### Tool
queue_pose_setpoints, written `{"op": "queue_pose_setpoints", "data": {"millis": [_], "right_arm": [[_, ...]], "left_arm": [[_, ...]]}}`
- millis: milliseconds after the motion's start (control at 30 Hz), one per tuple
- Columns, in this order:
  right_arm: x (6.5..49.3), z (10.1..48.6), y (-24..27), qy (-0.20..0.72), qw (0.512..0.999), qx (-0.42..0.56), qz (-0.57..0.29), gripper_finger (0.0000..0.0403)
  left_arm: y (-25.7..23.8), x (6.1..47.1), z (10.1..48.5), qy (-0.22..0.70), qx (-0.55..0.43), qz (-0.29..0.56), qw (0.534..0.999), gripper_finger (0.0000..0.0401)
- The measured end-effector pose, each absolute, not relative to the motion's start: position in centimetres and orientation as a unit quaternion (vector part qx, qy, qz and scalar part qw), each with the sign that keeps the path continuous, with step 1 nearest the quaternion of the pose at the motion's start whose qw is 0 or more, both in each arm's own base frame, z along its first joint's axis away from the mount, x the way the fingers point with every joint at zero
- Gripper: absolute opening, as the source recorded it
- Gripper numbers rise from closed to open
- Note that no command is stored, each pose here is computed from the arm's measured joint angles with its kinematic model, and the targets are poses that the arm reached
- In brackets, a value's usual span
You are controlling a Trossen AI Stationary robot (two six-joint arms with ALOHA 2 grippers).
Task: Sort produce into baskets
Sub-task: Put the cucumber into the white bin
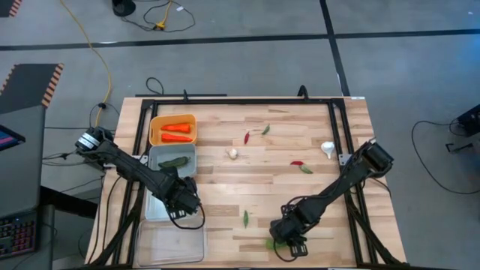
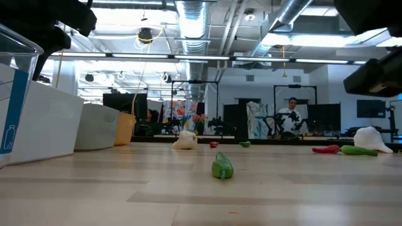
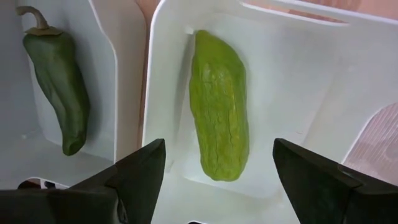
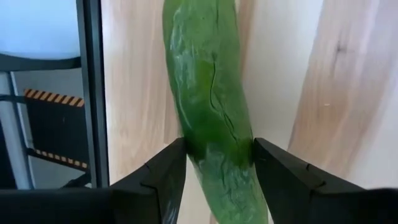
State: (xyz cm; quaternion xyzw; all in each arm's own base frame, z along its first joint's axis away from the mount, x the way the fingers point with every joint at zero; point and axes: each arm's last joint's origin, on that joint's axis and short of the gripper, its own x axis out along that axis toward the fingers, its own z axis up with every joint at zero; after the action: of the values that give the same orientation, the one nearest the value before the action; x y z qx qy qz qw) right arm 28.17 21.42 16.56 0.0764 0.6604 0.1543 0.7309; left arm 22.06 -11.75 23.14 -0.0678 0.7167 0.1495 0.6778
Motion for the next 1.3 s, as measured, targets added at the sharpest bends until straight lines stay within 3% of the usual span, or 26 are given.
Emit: {"op": "queue_pose_setpoints", "data": {"millis": [567, 900, 1300], "right_arm": [[28.2, 16.4, 21.6, 0.665, 0.726, 0.104, 0.142, 0.0211], [28.3, 16.4, 21.6, 0.664, 0.726, 0.106, 0.144, 0.0135], [29.5, 16.5, 21.1, 0.636, 0.747, 0.120, 0.153, 0.0134]], "left_arm": [[-11.7, 22.1, 23.1, 0.716, -0.067, 0.150, 0.679, 0.0285], [-11.7, 22.1, 23.1, 0.714, -0.065, 0.152, 0.680, 0.0280], [-11.7, 22.3, 23.8, 0.702, -0.052, 0.156, 0.693, 0.0265]]}}
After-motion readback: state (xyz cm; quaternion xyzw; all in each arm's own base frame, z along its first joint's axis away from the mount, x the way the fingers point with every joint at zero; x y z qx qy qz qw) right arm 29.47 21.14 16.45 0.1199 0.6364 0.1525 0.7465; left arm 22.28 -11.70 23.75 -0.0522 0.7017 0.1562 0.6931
